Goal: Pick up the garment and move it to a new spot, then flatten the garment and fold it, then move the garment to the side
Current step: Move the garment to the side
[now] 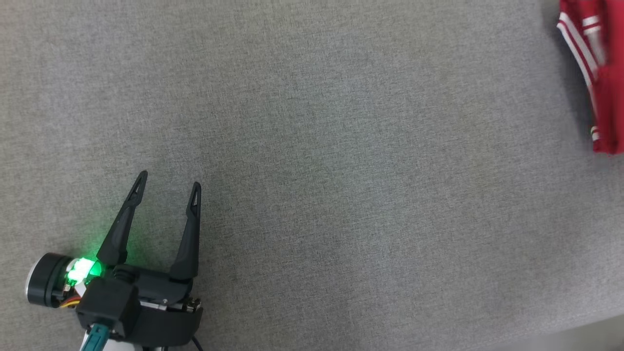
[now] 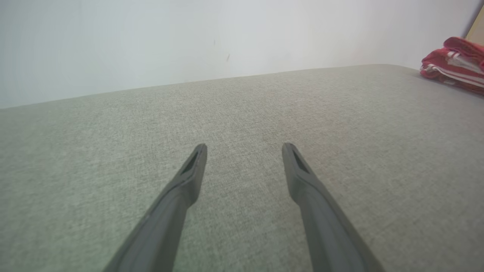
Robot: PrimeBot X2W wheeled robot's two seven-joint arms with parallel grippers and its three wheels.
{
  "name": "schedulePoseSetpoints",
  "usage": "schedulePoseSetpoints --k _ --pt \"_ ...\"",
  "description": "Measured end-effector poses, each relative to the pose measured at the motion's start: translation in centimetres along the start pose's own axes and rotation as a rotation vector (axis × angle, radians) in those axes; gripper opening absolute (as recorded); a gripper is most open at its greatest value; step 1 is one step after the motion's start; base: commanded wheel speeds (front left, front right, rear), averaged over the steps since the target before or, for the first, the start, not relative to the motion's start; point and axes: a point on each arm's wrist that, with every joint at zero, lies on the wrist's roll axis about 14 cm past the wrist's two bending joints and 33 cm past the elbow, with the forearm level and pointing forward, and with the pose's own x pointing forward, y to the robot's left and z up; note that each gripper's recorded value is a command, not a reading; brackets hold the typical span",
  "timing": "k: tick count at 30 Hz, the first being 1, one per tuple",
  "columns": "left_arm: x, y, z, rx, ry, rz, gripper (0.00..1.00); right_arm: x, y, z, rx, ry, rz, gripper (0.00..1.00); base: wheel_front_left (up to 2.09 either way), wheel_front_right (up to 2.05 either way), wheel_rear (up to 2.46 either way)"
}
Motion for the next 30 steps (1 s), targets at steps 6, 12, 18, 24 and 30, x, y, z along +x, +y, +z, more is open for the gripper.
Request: schedulePoseSetpoints --k 6,12,18,24,30 --pt "0.0 -0.5 1.7 -0.023 -0.037 -0.007 1.00 -0.8 1.6 0.8 0.009 -0.059 0.054 1.00 0.00 0.00 0.00" --pt "-0.6 -0.4 3.9 -0.077 -0.081 0.031 1.00 -2.7 4.5 1.2 0.048 -0.120 0.191 1.00 0.00 0.00 0.00" --pt "-3.1 1.1 5.2 -0.114 -0.090 0.129 1.00 -6.5 7.3 0.8 0.096 -0.170 0.339 1.00 0.00 0.00 0.00" --pt "-6.7 2.0 6.8 -0.090 -0.095 0.210 1.00 -12.8 9.2 0.4 0.155 -0.268 0.481 1.00 0.00 0.00 0.00" --pt "-10.6 3.4 7.3 -0.097 -0.093 0.315 1.00 -19.0 11.1 -1.7 0.255 -0.317 0.610 1.00 0.00 0.00 0.00"
